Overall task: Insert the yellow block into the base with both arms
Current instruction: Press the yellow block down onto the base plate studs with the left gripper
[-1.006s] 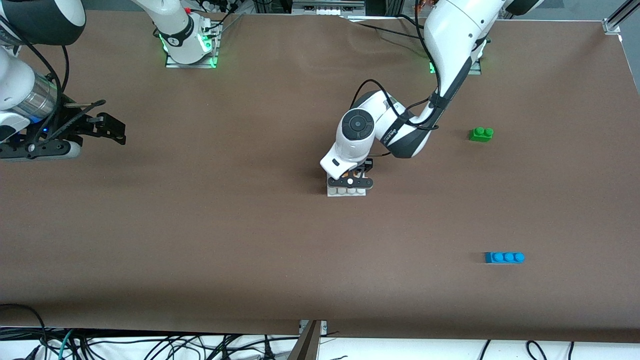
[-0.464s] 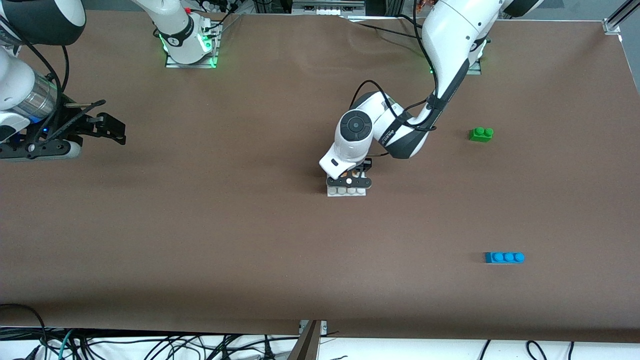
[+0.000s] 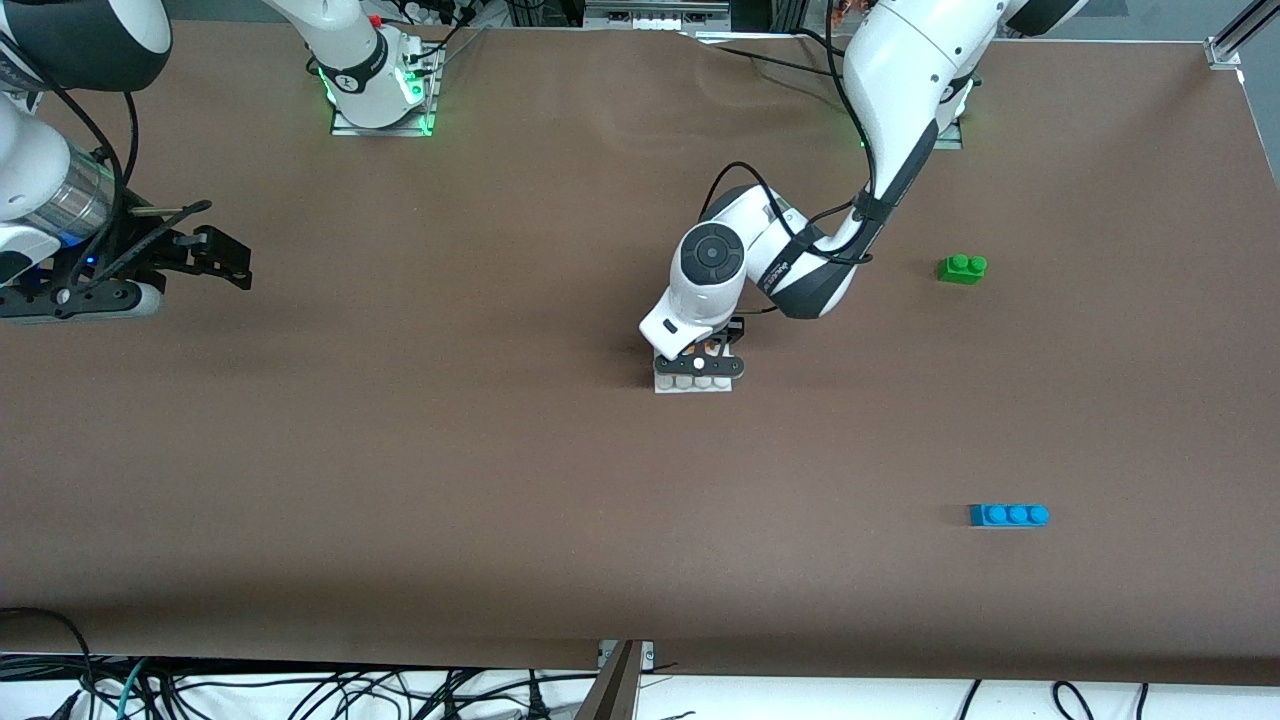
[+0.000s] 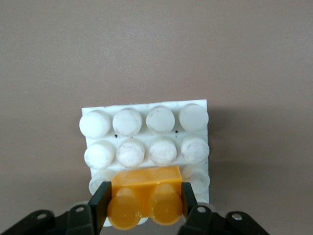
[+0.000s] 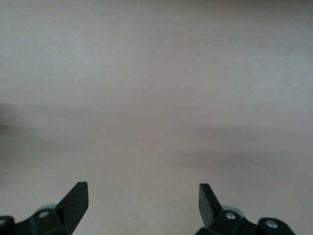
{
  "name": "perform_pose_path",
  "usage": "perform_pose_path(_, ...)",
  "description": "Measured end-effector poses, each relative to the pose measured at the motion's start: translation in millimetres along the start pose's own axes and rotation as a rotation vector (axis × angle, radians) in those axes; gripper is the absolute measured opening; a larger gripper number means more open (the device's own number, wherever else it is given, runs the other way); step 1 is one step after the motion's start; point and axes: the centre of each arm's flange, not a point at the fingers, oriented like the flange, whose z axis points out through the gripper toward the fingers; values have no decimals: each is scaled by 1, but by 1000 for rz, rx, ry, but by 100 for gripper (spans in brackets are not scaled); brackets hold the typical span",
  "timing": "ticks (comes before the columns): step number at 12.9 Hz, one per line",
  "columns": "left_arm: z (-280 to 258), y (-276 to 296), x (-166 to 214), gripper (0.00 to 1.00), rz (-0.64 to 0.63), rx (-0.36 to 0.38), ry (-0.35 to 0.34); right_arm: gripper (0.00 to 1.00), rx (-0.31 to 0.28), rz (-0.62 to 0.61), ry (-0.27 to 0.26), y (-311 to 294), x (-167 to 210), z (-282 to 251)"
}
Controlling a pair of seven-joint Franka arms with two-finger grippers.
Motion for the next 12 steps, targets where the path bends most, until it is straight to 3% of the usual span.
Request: perform_pose_path(12,7,1,-1,62,13,15,4,100,-1,7,-7,4,2,4)
